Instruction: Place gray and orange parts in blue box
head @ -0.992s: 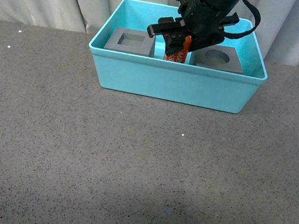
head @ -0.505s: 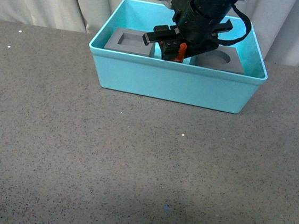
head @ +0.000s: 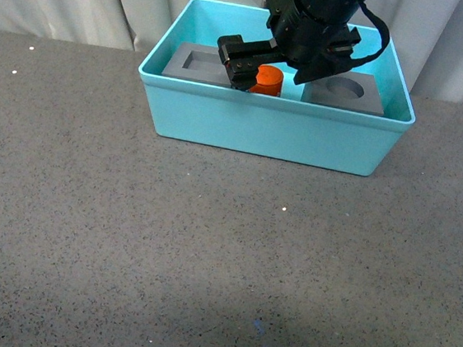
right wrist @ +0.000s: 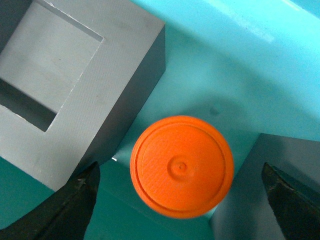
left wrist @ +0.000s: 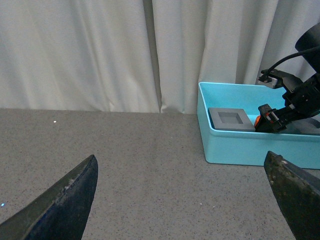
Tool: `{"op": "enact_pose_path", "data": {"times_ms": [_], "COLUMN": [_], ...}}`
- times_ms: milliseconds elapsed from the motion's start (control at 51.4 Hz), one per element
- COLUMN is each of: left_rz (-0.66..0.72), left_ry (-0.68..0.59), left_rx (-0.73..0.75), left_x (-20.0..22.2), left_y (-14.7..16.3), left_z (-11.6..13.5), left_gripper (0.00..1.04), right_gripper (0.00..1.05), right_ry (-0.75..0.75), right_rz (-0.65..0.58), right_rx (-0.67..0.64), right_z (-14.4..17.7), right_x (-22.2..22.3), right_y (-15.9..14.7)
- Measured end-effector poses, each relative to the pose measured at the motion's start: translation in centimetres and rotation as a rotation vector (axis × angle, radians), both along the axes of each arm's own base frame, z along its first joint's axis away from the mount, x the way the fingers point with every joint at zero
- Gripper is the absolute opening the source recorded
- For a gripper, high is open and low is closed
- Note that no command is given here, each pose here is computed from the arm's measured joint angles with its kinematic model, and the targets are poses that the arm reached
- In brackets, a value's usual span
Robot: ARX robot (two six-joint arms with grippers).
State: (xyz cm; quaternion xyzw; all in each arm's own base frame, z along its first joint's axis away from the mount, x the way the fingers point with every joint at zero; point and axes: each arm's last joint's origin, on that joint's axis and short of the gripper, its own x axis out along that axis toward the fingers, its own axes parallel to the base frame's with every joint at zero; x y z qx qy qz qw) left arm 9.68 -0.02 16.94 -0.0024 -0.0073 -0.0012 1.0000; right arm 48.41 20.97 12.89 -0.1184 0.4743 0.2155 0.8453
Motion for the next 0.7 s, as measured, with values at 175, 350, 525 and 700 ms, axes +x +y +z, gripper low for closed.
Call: {"op": "enact_pose_path", "data": {"times_ms": [175, 350, 525, 700], "left_rz": [0.0, 0.0, 0.0, 0.0], "left_ry": [0.0, 0.0, 0.0, 0.0], "left_rx": [0.0, 0.0, 0.0, 0.0], "left_x": [0.0, 0.0, 0.0, 0.0], "left_y": [0.0, 0.0, 0.0, 0.0], "left_z": [0.0, 0.0, 0.0, 0.0], "left_gripper": [0.98, 0.98, 0.98, 0.98], "right_gripper": [0.95, 0.95, 0.95, 0.95], "right_ry": [-0.063, -0.19, -0.397, -0.563], "right_rz": [-0.022, -0.073, -0.185, -0.348], "right_rx": [0.014, 0.061, 0.096, 0.116], "right_z": [3.0, 8.3, 12.0, 12.2], "right_x": [-1.1, -3.3, -7.5, -13.2], "right_y": [-1.0, -2.9, -5.8, -9.5]}}
